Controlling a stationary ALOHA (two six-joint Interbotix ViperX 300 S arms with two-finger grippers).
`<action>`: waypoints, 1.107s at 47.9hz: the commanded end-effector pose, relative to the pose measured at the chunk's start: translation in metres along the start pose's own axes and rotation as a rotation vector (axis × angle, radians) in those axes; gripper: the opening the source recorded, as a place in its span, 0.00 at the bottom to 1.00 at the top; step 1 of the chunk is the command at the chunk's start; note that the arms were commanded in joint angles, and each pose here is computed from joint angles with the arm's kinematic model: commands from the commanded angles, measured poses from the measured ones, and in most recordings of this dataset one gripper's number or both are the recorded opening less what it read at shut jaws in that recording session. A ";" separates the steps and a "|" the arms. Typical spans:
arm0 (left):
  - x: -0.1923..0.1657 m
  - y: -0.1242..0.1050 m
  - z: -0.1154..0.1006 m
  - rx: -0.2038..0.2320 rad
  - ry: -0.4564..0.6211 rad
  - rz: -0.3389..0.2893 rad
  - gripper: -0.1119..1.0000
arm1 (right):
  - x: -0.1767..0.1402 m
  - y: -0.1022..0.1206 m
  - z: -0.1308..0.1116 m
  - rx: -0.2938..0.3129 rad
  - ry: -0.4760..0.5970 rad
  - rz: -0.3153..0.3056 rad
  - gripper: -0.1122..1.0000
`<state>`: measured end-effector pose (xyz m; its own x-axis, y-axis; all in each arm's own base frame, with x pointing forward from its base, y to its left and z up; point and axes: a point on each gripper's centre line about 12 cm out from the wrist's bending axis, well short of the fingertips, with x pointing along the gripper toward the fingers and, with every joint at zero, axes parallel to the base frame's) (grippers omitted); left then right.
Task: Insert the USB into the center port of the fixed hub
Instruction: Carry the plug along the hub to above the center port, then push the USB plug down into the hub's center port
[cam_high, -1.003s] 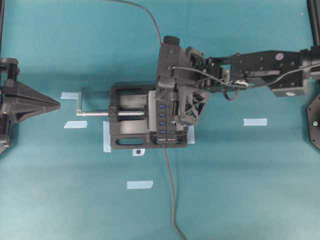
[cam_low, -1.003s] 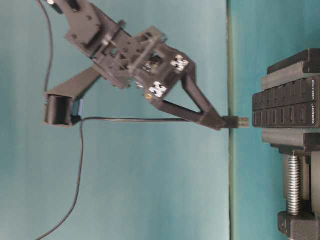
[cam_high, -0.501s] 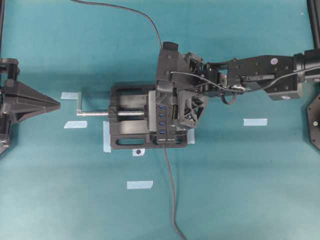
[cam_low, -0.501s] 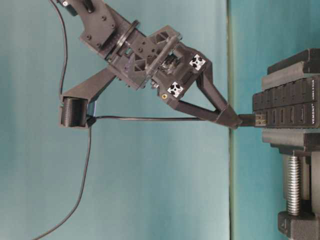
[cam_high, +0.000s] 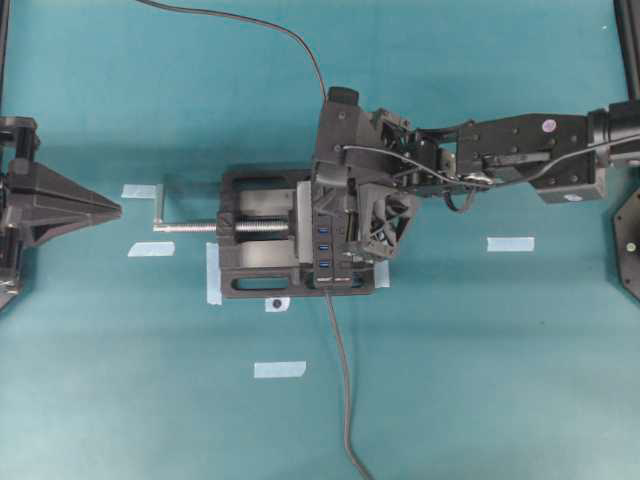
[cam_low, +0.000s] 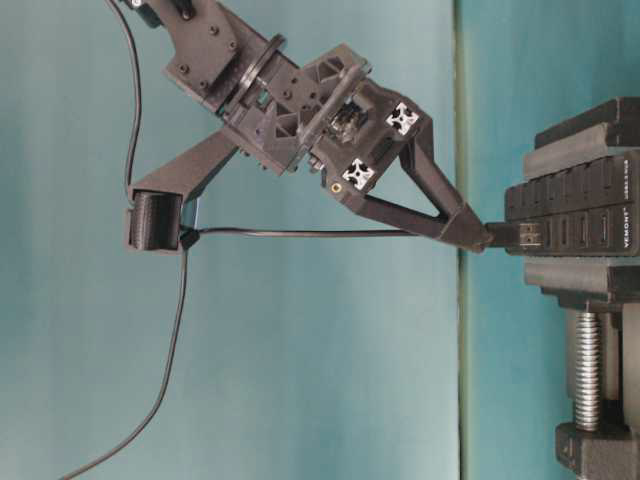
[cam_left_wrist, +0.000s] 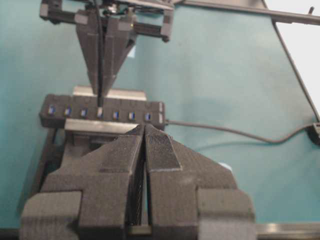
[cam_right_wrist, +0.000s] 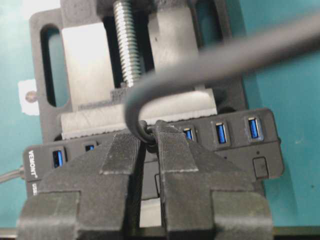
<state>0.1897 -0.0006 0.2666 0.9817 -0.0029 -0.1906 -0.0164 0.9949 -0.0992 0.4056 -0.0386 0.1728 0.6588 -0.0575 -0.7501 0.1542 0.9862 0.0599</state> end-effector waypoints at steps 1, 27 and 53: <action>0.001 -0.001 0.006 0.000 -0.014 -0.003 0.10 | -0.005 0.002 0.007 0.010 -0.030 0.005 0.16; 0.001 -0.001 0.006 0.000 -0.015 -0.003 0.10 | 0.002 0.007 0.002 0.000 -0.011 0.012 0.16; 0.001 -0.001 0.007 0.000 -0.018 -0.003 0.10 | 0.002 0.004 0.000 -0.003 0.004 0.006 0.16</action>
<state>0.1898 -0.0006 0.2673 0.9820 -0.0029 -0.1891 -0.0162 0.9949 -0.0992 0.4075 -0.0338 0.1653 0.6502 -0.0496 -0.7582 0.1425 0.9881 0.0575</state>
